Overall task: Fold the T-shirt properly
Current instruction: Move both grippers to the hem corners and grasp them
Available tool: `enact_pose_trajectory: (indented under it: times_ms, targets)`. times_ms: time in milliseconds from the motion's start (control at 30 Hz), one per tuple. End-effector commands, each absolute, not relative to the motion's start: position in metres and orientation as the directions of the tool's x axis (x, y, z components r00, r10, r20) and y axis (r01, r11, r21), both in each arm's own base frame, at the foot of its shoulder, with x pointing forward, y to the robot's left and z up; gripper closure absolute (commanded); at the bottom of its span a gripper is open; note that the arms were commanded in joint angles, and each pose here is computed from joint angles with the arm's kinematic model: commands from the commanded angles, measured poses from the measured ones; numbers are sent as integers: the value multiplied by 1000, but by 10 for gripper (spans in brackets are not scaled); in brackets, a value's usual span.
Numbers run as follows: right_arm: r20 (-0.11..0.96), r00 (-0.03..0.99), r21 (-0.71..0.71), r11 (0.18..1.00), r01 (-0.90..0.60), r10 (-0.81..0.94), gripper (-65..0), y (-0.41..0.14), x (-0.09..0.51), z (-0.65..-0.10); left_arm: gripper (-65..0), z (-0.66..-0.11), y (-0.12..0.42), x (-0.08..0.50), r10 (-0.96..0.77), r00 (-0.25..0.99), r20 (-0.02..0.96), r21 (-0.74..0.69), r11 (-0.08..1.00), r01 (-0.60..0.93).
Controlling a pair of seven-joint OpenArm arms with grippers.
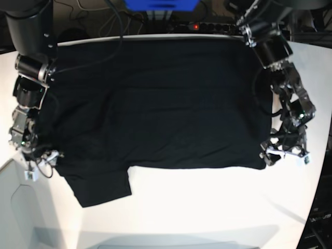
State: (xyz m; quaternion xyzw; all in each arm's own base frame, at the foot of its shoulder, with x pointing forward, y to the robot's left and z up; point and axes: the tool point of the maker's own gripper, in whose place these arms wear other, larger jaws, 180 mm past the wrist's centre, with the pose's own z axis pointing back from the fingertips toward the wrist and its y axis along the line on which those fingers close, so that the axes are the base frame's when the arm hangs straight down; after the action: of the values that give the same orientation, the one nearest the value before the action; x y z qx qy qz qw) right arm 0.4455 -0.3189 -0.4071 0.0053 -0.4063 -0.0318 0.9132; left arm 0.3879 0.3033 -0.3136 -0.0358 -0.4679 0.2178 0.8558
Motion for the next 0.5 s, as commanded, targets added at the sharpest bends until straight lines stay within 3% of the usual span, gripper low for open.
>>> enact_pose_trajectory:
  times_ms: [0,233,467]
  targets:
    - [798,601,26,998,53,-53,-419,-327,465,-381,-409,-298,309,401,397,433,809,-263,904,-336]
    - [816,578,6,1000,1,-5,-419,-312,470,-387,-409,-302,295,437,342,435,833,-224,928,-299]
    - [796,604,-11,999,-42,34,-385,-299,465,-399,-409,-341,286,453,350,485,801,-222,927,-303]
